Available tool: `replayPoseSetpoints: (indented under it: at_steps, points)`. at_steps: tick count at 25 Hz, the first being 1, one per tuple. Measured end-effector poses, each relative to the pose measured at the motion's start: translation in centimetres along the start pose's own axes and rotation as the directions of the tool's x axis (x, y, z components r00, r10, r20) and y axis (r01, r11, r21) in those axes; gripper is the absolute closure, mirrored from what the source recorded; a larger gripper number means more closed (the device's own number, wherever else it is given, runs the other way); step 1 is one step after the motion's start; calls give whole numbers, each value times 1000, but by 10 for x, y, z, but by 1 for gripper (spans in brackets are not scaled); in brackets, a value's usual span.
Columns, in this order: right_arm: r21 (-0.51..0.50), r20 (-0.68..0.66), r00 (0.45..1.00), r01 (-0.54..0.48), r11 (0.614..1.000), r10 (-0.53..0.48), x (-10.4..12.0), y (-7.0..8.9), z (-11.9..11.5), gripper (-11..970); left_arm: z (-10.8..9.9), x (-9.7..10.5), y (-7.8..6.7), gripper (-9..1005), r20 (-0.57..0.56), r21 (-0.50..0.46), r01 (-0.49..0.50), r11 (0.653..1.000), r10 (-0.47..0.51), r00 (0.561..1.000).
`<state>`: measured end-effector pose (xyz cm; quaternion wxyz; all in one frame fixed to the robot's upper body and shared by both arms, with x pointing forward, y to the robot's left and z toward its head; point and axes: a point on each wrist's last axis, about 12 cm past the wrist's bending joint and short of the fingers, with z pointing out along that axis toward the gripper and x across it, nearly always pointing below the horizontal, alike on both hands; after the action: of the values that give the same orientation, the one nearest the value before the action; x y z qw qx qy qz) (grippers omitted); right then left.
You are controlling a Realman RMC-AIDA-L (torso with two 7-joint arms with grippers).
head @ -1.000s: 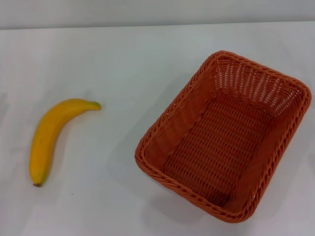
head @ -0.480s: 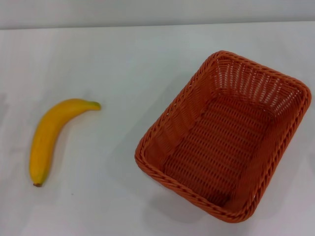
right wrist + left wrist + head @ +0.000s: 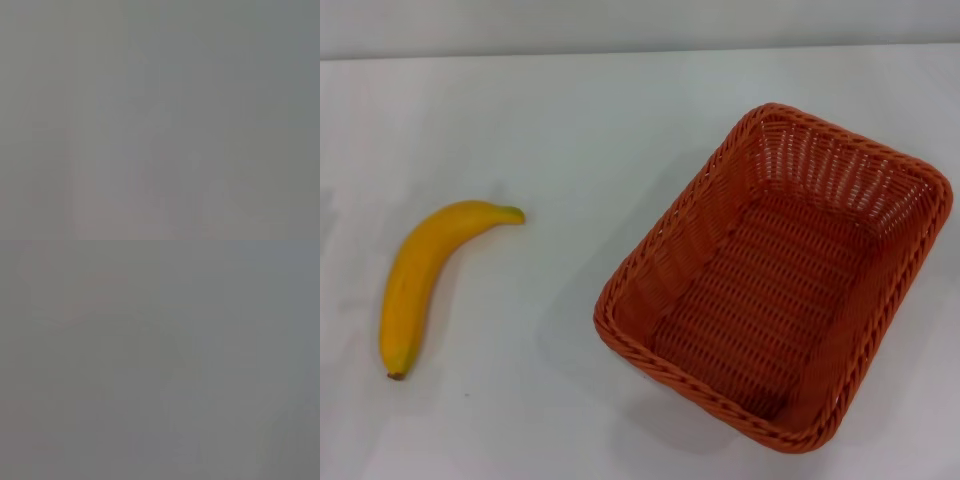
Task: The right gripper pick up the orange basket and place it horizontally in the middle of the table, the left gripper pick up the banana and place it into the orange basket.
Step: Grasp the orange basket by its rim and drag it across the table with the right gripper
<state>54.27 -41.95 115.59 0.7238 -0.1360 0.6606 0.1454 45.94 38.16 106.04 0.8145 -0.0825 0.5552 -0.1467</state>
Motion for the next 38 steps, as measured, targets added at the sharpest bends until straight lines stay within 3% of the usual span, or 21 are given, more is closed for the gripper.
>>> replayPoseSetpoints:
  at_steps: [5, 9, 15, 18, 25, 26, 27, 32, 38]
  points:
    - [-129, -161, 984, 51, 990, -71, -42, 10, 40, 93, -1, 0, 0, 122, 1, 1, 10, 1000, -10, 1000]
    - [-223, -311, 935, 100, 970, -168, -77, 29, 71, 100, -3, -2, -1, 122, 11, 8, 11, 1000, -11, 1000]
    - [-347, -517, 799, 133, 928, -308, -115, 66, 113, 111, -5, -3, -1, 123, 14, 9, 9, 1000, -9, 1000]
    - [-420, -605, 702, 120, 899, -376, -126, 89, 133, 116, -6, -3, -1, 123, 18, 13, 9, 1000, -9, 1000]
    - [-506, -749, 440, 101, 856, -495, -109, 137, 170, 129, -11, -4, -4, 124, 16, 35, 8, 999, -9, 1000]
    - [-506, -749, 440, 101, 856, -495, -109, 137, 170, 131, -13, -4, -4, 124, 16, 35, 9, 999, -9, 1000]
    - [-523, -769, 377, 95, 847, -517, -99, 150, 180, 133, -14, -3, -4, 124, 15, 34, 9, 999, -9, 1000]
    - [-551, -788, 292, 59, 832, -542, -80, 169, 196, 142, -18, -3, -4, 124, 6, 34, 9, 999, -9, 1000]
    - [-561, -799, 197, 96, 822, -568, -64, 177, 210, 152, -24, -3, -6, 125, 0, 46, 10, 999, -10, 1000]
